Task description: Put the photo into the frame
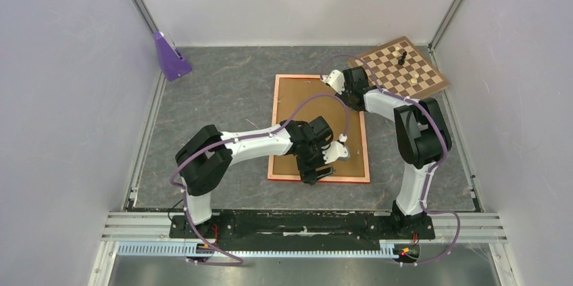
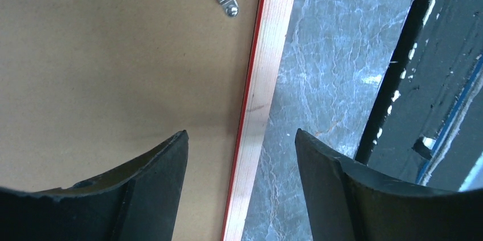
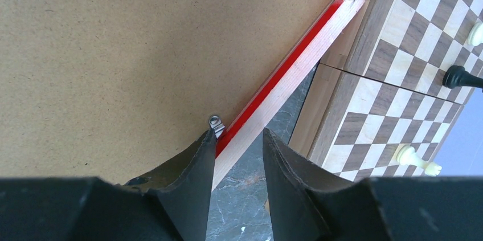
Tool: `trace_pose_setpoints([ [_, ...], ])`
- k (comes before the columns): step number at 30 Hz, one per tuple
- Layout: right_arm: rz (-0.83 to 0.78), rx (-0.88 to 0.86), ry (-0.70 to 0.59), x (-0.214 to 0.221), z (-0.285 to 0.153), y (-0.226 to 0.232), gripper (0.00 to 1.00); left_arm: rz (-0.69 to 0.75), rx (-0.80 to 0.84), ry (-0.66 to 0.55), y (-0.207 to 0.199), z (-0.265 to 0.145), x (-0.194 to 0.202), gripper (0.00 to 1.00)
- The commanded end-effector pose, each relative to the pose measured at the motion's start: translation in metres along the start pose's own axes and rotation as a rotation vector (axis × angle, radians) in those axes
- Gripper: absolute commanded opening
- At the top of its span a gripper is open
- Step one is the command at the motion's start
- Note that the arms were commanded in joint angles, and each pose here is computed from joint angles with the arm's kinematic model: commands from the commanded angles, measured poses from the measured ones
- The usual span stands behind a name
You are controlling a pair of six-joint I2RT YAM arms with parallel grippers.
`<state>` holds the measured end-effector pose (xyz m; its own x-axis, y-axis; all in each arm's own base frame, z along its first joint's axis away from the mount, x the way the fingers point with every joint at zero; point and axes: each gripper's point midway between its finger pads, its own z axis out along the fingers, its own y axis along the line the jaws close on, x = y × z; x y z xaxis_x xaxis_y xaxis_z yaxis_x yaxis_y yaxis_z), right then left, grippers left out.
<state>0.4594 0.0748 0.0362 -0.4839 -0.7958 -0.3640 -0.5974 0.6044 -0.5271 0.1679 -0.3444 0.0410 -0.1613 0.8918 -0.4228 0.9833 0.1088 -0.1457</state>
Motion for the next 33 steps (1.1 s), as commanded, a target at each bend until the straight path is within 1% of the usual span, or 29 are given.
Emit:
trace_pose_setpoints([
  [1, 0.028, -0.03, -0.029, -0.004, -0.001, 0.003, 0.39, 0.091, -0.062, 0.023, 0.005, 0.014, -0.002, 0.73],
  [5, 0.023, -0.03, -0.021, -0.002, 0.001, 0.003, 0.39, 0.112, -0.094, 0.041, 0.007, 0.02, 0.002, 0.64],
  [11, 0.019, -0.027, -0.011, 0.002, 0.004, 0.0, 0.39, 0.123, -0.069, 0.079, -0.002, 0.028, 0.017, 0.44],
  [15, 0.008, -0.018, -0.006, 0.002, 0.005, -0.002, 0.39, 0.127, -0.045, 0.099, -0.009, 0.032, 0.027, 0.28],
  [17, 0.0, -0.008, -0.004, 0.002, 0.005, -0.005, 0.39, 0.127, -0.028, 0.11, -0.013, 0.034, 0.032, 0.11],
  [18, -0.007, 0.0, -0.001, 0.002, 0.006, -0.007, 0.39, 0.128, -0.018, 0.114, -0.015, 0.034, 0.034, 0.04],
  [19, -0.013, 0.009, 0.001, 0.001, 0.006, -0.009, 0.39, 0.127, -0.006, 0.119, -0.018, 0.035, 0.036, 0.02],
  [33, -0.08, 0.108, 0.038, 0.002, 0.013, -0.031, 0.39, 0.133, 0.078, 0.164, -0.038, 0.04, 0.061, 0.02],
])
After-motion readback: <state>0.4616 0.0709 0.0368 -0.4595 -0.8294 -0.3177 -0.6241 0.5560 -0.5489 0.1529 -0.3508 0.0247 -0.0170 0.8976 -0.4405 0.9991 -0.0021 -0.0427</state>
